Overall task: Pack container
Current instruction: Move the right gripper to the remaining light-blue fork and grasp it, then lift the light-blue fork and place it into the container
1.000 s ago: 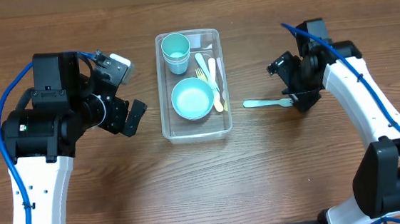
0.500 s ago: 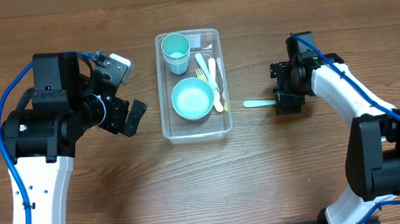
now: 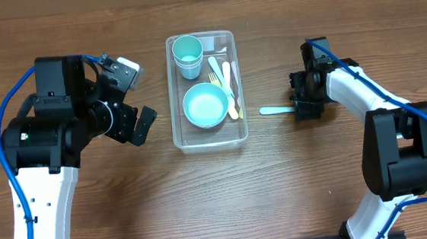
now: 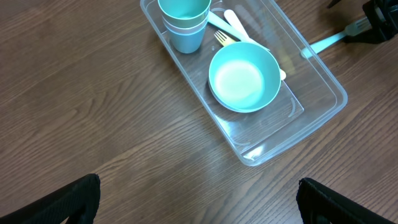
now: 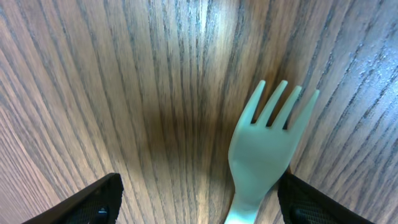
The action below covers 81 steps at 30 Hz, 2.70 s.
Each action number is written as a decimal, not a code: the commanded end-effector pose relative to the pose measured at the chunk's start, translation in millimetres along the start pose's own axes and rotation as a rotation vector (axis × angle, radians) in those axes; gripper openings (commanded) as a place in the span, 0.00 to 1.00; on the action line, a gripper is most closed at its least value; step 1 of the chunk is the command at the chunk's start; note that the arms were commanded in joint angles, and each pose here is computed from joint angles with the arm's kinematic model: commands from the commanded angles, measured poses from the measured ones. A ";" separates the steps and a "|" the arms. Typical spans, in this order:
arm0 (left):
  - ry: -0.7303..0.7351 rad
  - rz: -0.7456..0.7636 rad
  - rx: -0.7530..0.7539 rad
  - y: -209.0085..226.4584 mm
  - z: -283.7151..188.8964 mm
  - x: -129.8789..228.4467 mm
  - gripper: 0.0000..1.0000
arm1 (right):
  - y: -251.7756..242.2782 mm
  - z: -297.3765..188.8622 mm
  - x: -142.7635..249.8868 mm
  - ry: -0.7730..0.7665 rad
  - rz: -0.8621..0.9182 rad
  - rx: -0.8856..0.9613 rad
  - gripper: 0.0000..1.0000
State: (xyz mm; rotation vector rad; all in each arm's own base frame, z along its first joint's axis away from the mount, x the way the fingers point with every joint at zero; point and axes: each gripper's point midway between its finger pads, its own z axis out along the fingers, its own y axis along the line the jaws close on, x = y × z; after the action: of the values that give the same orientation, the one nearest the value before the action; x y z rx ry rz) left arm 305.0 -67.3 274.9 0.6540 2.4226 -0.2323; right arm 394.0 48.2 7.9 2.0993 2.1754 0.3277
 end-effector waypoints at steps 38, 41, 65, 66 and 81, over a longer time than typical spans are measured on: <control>-0.033 0.026 0.007 -1.7 -7.1 -6.6 1.00 | 115.5 -238.7 111.9 0.044 -1.290 -0.656 0.04; -0.033 0.026 0.007 -1.7 -7.1 -6.6 1.00 | 91.5 -252.4 170.3 0.044 -1.715 -0.765 0.04; -0.033 0.026 0.007 -1.7 -7.1 -6.7 1.00 | 73.3 -103.7 189.9 0.012 -1.865 -0.355 0.22; -0.033 0.026 0.007 -1.7 -7.1 -6.6 1.00 | 72.7 -103.9 189.7 0.018 -1.838 -0.350 0.60; -0.033 0.026 0.007 -1.7 -7.1 -6.6 1.00 | 5.3 -296.6 157.7 -0.054 -1.711 -0.524 1.00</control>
State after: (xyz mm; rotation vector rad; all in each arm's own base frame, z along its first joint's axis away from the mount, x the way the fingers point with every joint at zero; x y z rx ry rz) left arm 305.0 -67.3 274.9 0.6539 2.4227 -0.2318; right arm 328.6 182.9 304.0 -0.3040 2.5082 0.4729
